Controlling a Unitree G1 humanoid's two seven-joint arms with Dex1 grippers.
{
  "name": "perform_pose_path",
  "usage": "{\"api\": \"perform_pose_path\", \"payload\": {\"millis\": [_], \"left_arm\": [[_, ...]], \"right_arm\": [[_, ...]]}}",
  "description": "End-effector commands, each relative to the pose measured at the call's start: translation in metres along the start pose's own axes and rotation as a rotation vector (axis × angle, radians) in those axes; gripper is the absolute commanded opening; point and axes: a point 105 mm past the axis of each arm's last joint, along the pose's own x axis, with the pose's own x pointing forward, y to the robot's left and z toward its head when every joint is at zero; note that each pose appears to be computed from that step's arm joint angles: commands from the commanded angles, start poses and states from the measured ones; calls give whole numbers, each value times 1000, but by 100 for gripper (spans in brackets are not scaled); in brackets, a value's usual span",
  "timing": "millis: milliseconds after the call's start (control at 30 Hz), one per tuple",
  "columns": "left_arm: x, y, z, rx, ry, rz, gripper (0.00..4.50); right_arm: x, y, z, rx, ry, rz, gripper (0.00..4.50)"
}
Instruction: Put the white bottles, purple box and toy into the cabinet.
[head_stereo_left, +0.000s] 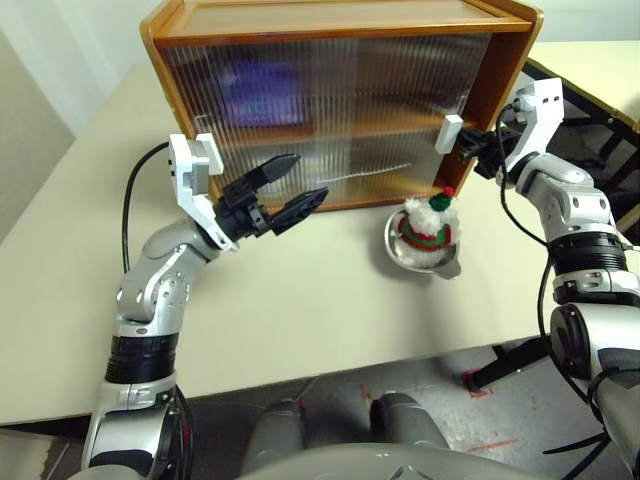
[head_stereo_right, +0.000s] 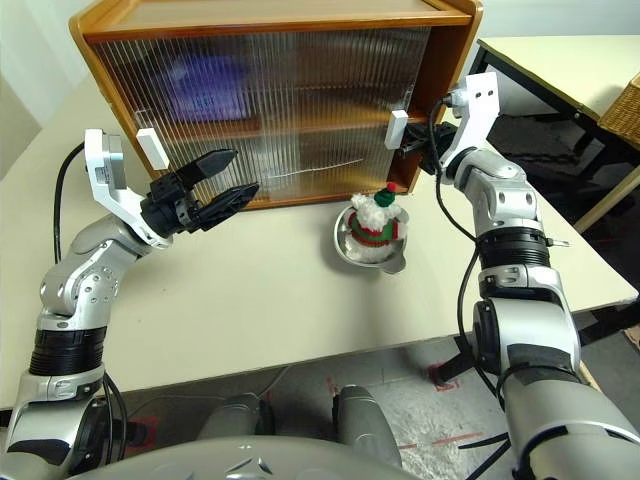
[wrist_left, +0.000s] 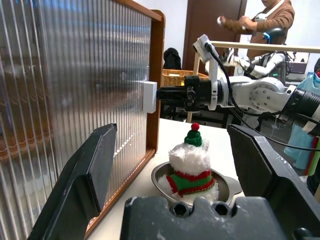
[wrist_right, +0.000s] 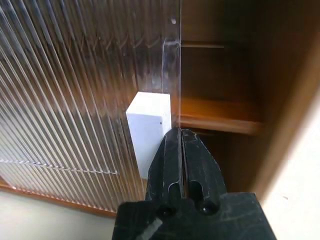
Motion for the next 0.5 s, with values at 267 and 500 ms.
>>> {"api": "perform_pose_path", "payload": {"millis": [267,500], "left_arm": [[-1,-2,-4,-1,4,17,450],[-1,-2,-4,0,2,27,450]], "right_arm": [[17,47,10,15,8,122,3],[29,73,12,40,2,187,3]]}}
